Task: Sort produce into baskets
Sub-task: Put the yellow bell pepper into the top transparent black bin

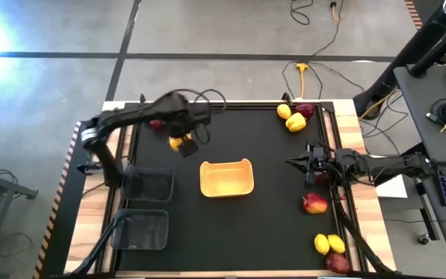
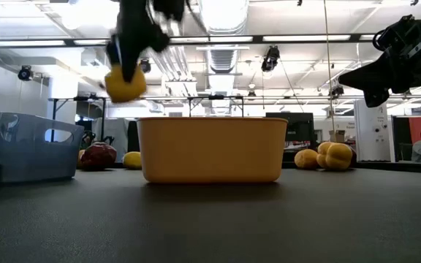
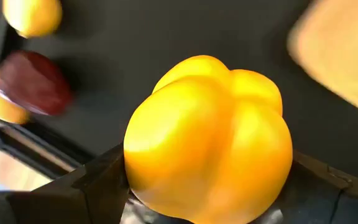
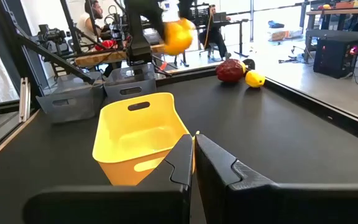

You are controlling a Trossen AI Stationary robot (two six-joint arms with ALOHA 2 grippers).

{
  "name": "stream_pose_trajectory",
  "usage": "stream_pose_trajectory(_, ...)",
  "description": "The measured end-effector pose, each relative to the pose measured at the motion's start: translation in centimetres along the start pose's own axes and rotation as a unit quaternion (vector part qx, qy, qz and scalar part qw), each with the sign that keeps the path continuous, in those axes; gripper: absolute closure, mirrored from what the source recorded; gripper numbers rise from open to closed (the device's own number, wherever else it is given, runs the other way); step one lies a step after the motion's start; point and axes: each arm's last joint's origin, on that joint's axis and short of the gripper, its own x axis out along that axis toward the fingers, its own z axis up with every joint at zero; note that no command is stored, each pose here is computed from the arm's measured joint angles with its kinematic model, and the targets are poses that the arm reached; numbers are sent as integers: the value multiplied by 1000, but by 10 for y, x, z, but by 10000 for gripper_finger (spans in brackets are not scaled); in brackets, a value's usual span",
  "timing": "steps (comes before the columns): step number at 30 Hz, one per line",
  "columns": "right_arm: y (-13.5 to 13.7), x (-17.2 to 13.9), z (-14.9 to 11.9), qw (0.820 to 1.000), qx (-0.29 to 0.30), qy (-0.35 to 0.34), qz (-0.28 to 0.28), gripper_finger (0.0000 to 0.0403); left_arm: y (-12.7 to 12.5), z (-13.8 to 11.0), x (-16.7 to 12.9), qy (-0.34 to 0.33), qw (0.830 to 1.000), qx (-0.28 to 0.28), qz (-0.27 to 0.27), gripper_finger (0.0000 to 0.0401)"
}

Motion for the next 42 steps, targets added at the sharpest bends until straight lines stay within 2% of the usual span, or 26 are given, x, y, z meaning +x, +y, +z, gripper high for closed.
stream_pose_trajectory(3,0,0,0,1000,0,0,0,393,-23,-31,-18,-29,999,-9,-18,96)
stream_pose_trajectory(7,0,0,0,1000,0,0,0,393,-45,-75,-21,-34,999,-28,-25,96)
stream_pose_trajectory(12,0,0,0,1000,0,0,0,393,-55,-120,2,-30,998,-56,18,93)
stream_pose_trajectory(16,0,0,0,1000,0,0,0,393,-52,-143,32,4,996,-89,28,86)
stream_pose_trajectory(22,0,0,0,1000,0,0,0,393,-50,-156,79,63,991,-115,-7,83)
stream_pose_trajectory(28,0,0,0,1000,0,0,0,393,-44,-166,113,111,986,-121,35,82)
stream_pose_trajectory(33,0,0,0,1000,0,0,0,393,-46,-165,122,110,986,-125,34,74)
stream_pose_trajectory(42,0,0,0,1000,0,0,0,393,-43,-161,120,127,978,-163,27,25)
